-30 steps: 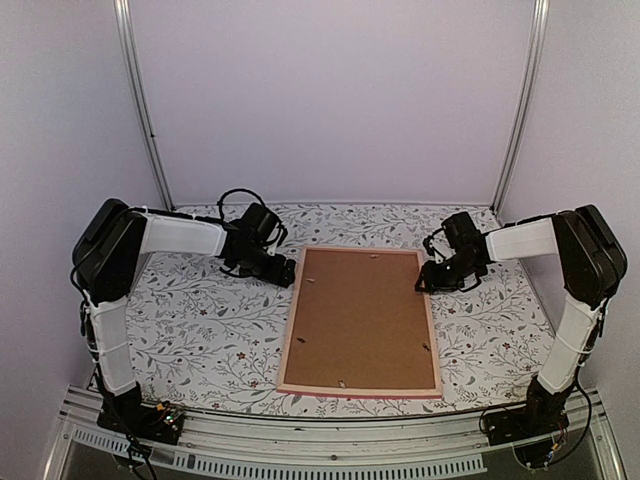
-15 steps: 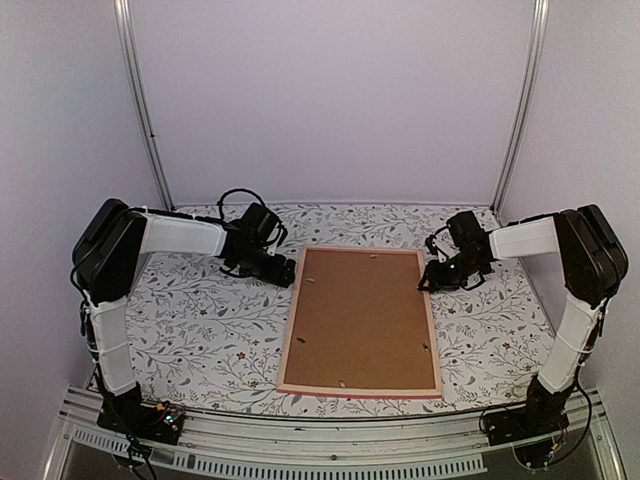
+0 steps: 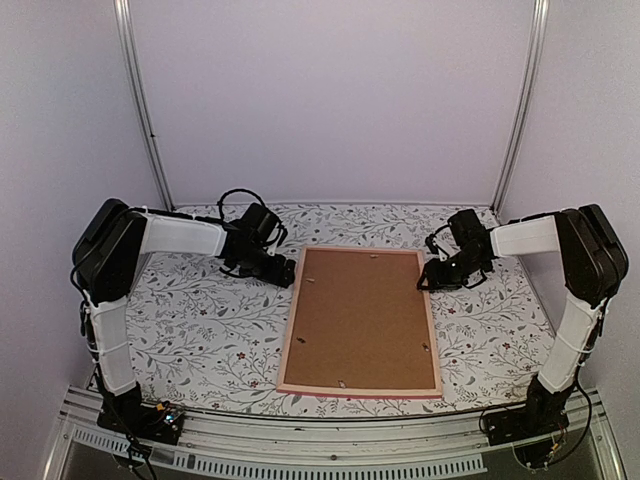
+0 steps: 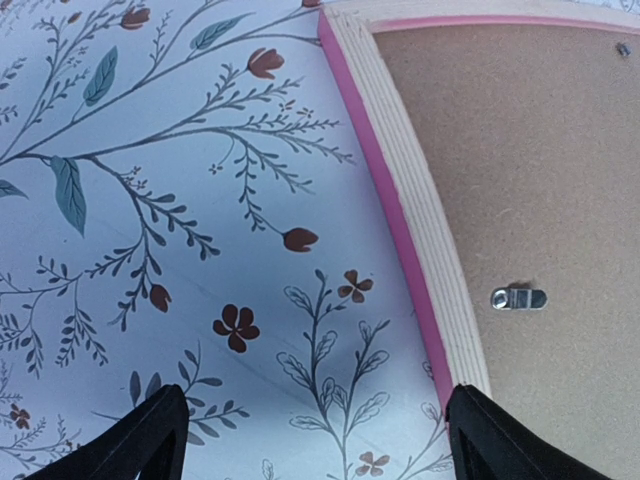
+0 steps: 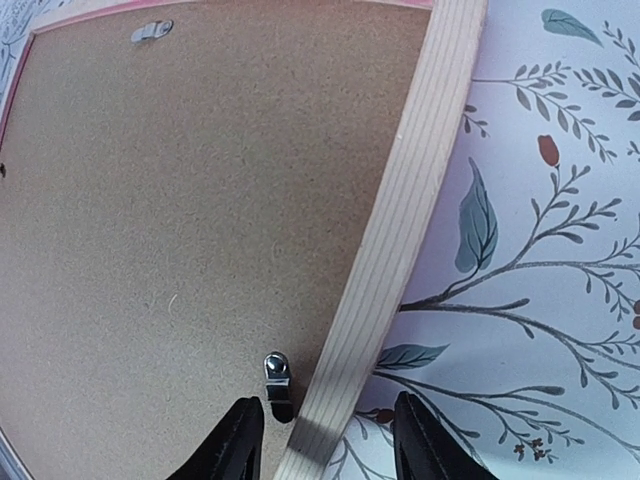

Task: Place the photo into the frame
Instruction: Press the fastener onto the backboard.

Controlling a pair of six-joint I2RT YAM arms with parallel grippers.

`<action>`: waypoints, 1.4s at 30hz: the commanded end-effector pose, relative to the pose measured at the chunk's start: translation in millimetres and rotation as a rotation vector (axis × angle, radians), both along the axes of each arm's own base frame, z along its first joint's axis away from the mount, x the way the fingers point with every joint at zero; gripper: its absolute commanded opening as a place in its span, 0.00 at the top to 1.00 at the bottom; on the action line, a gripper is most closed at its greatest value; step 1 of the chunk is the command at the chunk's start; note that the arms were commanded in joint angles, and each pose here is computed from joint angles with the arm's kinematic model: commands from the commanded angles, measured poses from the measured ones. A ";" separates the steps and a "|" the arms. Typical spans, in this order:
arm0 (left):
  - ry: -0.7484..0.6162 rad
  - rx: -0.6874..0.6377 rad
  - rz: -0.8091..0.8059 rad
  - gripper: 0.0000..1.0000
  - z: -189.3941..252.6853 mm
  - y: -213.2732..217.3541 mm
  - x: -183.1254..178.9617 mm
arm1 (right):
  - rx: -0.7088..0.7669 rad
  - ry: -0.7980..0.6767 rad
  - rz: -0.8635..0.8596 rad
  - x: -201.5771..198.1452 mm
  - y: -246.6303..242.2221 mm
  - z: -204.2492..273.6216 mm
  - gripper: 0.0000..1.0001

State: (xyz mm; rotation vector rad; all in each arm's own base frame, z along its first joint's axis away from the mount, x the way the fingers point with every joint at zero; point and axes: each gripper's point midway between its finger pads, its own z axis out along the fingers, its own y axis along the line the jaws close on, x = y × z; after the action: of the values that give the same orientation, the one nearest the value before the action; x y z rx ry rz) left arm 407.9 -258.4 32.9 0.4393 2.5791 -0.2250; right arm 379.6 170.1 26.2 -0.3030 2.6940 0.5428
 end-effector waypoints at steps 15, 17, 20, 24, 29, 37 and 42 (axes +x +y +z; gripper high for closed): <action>0.029 0.014 0.005 0.08 -9.7 7.4 -4.0 | -0.030 0.008 -0.002 7.2 -0.7 -7.7 0.53; 0.029 0.011 0.004 0.08 -9.5 6.6 -3.6 | -0.040 0.012 -0.006 6.8 -2.5 -10.5 0.53; 0.029 0.014 0.004 0.08 -9.9 6.9 -3.2 | -0.042 0.017 -0.005 6.0 -2.4 -13.4 0.54; 0.030 0.017 0.003 0.08 -10.8 7.0 -3.2 | -0.046 0.022 -0.007 6.0 -3.3 -16.6 0.57; 0.030 0.017 0.004 0.08 -10.7 7.4 -2.7 | -0.053 0.032 -0.008 4.8 -5.7 -23.6 0.58; 0.032 0.019 0.003 0.08 -11.9 7.7 -3.1 | 0.009 0.045 -0.002 3.4 -5.5 -24.8 0.63; 0.033 0.023 0.005 0.08 -12.5 9.4 -3.9 | 0.035 0.048 0.008 4.5 -3.8 -23.0 0.66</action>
State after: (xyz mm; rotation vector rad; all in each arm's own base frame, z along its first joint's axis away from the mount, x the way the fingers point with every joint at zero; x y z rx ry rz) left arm 405.1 -256.3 29.2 0.4413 2.5894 -0.2190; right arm 386.7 172.1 19.0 -0.2983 2.6944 0.6024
